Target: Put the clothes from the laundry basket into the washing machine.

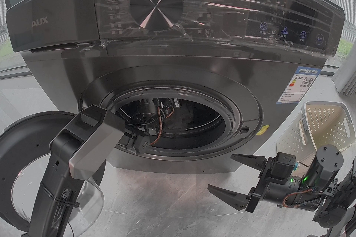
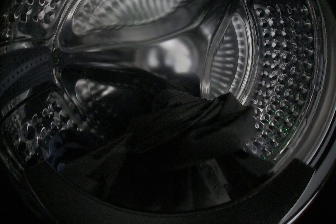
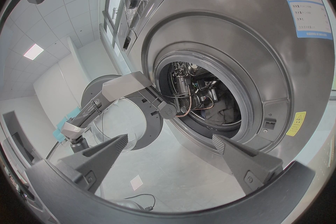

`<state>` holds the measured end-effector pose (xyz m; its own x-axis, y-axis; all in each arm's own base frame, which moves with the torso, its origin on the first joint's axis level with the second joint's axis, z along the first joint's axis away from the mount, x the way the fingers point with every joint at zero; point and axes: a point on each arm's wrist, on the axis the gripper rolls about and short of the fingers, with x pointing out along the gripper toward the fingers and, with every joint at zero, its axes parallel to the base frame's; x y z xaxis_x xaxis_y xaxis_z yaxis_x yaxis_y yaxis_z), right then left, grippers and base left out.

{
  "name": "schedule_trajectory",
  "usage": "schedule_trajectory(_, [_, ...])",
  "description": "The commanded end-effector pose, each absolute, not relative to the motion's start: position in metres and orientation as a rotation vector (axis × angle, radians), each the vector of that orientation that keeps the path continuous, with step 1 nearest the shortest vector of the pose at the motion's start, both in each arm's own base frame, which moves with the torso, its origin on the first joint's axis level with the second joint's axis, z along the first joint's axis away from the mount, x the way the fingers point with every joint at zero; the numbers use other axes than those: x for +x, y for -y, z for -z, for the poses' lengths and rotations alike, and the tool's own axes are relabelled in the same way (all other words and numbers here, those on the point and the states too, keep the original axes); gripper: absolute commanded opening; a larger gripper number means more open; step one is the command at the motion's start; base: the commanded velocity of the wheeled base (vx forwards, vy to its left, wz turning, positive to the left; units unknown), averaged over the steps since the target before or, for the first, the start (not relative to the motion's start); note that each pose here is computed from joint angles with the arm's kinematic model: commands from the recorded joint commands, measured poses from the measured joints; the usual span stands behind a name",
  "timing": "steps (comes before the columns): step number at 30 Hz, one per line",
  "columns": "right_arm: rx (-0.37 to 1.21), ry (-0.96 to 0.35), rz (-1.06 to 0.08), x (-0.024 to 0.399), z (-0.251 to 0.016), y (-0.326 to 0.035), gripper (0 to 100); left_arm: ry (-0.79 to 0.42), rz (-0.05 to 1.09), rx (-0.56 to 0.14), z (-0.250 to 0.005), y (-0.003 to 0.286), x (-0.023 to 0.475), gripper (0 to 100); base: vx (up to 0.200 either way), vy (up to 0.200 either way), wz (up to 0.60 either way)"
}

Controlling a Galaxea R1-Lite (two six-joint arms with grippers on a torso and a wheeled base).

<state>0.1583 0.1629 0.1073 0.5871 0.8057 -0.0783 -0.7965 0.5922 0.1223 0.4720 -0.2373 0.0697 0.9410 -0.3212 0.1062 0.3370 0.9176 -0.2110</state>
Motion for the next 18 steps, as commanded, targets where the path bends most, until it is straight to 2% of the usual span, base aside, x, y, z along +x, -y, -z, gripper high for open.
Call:
schedule_trajectory(1, [0.076, -0.132, -0.936, 0.158, -0.107, -0.163, 100, 0.013, 0.369, -0.231, -0.081, 0.240, 0.451, 100, 0.000, 0.000, 0.00])
schedule_trajectory(8, [0.076, -0.136, -0.945, 0.156, -0.106, -0.164, 100, -0.142, 0.437, -0.173, -0.051, 0.248, 0.425, 100, 0.000, 0.000, 0.00])
schedule_trajectory(13, [0.076, -0.136, -0.946, 0.156, -0.106, -0.164, 100, -0.165, 0.429, -0.159, -0.027, 0.249, 0.433, 100, 0.000, 0.000, 0.00])
schedule_trajectory(17, [0.077, -0.132, -0.945, 0.156, -0.107, -0.164, 100, -0.168, 0.410, -0.155, -0.019, 0.247, 0.437, 100, 0.000, 0.000, 0.00])
schedule_trajectory(18, [0.078, -0.130, -0.945, 0.157, -0.107, -0.164, 100, -0.167, 0.409, -0.152, -0.019, 0.247, 0.438, 0, 0.000, 0.000, 0.00])
